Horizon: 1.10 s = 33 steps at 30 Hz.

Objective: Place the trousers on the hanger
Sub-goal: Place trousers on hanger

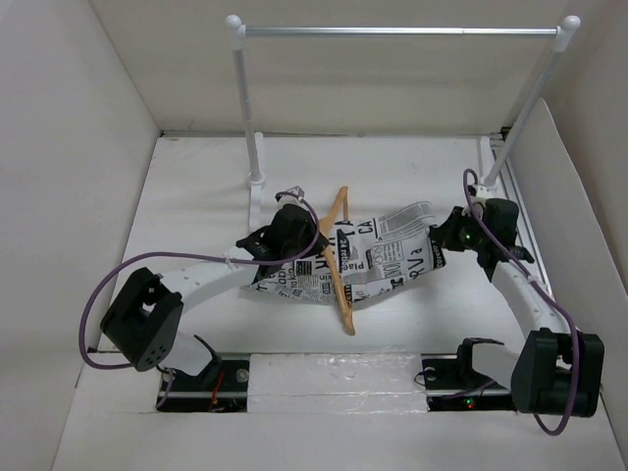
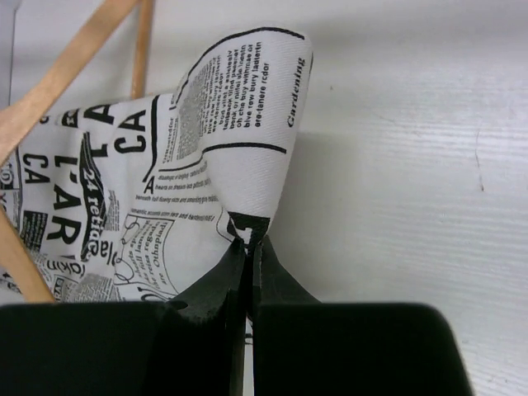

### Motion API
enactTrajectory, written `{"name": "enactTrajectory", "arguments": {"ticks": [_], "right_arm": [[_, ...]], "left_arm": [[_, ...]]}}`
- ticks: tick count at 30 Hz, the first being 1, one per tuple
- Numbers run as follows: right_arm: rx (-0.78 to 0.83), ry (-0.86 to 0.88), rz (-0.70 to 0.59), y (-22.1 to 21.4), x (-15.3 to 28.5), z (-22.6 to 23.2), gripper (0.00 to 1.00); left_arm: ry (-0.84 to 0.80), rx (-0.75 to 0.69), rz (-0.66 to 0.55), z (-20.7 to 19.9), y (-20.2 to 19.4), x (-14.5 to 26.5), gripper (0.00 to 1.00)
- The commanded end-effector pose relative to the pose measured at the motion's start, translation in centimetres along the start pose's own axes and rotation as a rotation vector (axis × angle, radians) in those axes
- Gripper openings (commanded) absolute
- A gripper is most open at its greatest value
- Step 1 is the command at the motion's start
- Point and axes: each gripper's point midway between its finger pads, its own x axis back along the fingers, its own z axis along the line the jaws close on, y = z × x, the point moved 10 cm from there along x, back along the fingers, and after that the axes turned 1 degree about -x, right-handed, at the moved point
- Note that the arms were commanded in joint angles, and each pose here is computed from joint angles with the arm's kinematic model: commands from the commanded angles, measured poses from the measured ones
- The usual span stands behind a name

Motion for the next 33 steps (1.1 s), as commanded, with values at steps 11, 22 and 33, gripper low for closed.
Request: {"name": "enactTrajectory", "arguments": {"ticks": [11,22,33], "right_arm": [[0.003,0.006,0.072,-1.3,-2.3,-2.5,0.00],[-0.049,0.009,0.161,-3.5,-4.4,-2.7,0.25],[0.155,0.240,0.029,3.4,3.3,10.6,0.72]], "left_arm": [[0.124,-0.160,0.002,1.0,0.1,1.8,0.00],[0.051,-0.157,0.013,-2.2,1.6,3.8,0.00],[-0.092,-0.161,-0.205,-10.8,10.2,10.2,0.00]]}}
